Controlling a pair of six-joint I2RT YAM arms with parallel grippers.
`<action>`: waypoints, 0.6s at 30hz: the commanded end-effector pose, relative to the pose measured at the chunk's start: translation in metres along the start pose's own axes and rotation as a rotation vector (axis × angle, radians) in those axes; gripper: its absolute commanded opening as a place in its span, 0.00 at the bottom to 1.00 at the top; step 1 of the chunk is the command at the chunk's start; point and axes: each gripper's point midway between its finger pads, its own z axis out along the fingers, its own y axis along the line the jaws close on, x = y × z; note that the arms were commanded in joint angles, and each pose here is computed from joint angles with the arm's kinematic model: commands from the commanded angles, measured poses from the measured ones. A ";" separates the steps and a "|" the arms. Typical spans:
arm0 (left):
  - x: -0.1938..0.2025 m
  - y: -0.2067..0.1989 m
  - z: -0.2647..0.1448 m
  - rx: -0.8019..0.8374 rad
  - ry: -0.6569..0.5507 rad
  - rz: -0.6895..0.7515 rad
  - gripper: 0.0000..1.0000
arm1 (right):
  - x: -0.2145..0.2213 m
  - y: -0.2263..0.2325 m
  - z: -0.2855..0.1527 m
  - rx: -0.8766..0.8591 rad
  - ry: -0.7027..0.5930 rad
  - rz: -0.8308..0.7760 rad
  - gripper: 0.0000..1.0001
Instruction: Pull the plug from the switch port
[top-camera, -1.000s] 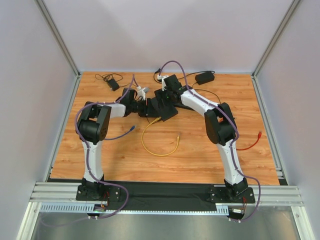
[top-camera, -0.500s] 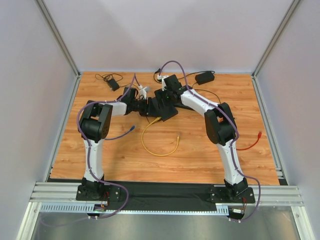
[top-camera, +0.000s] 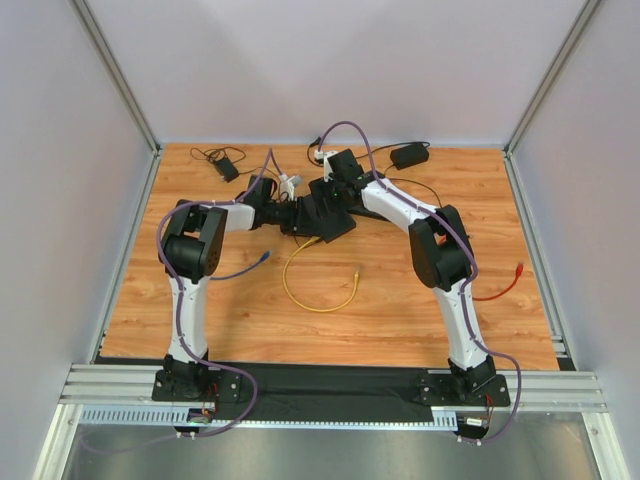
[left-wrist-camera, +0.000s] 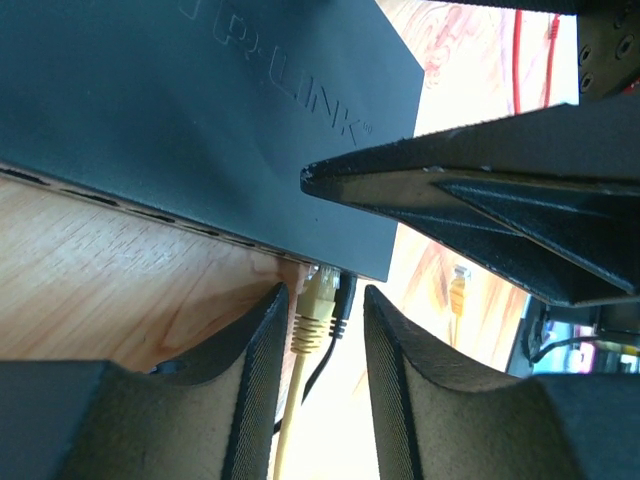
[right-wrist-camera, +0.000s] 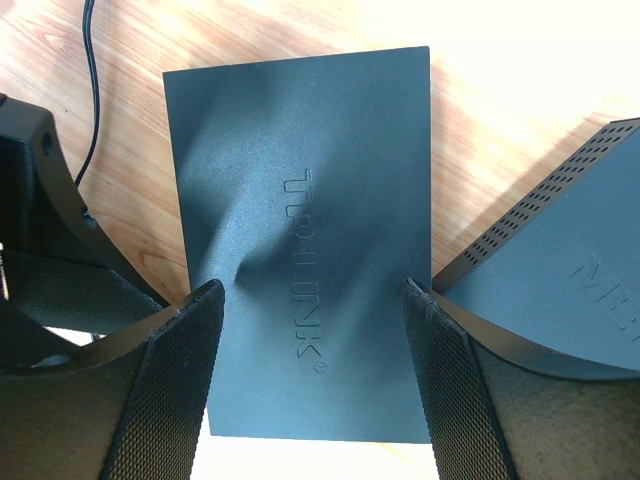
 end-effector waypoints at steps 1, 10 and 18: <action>-0.004 0.001 0.005 0.018 0.003 -0.007 0.44 | 0.015 0.002 0.002 -0.016 0.047 0.009 0.73; -0.003 0.008 0.009 -0.001 0.006 -0.053 0.37 | 0.014 -0.001 0.002 -0.002 0.047 0.009 0.73; 0.002 0.017 0.011 -0.033 0.024 -0.086 0.25 | 0.017 -0.001 0.007 0.001 0.055 0.011 0.73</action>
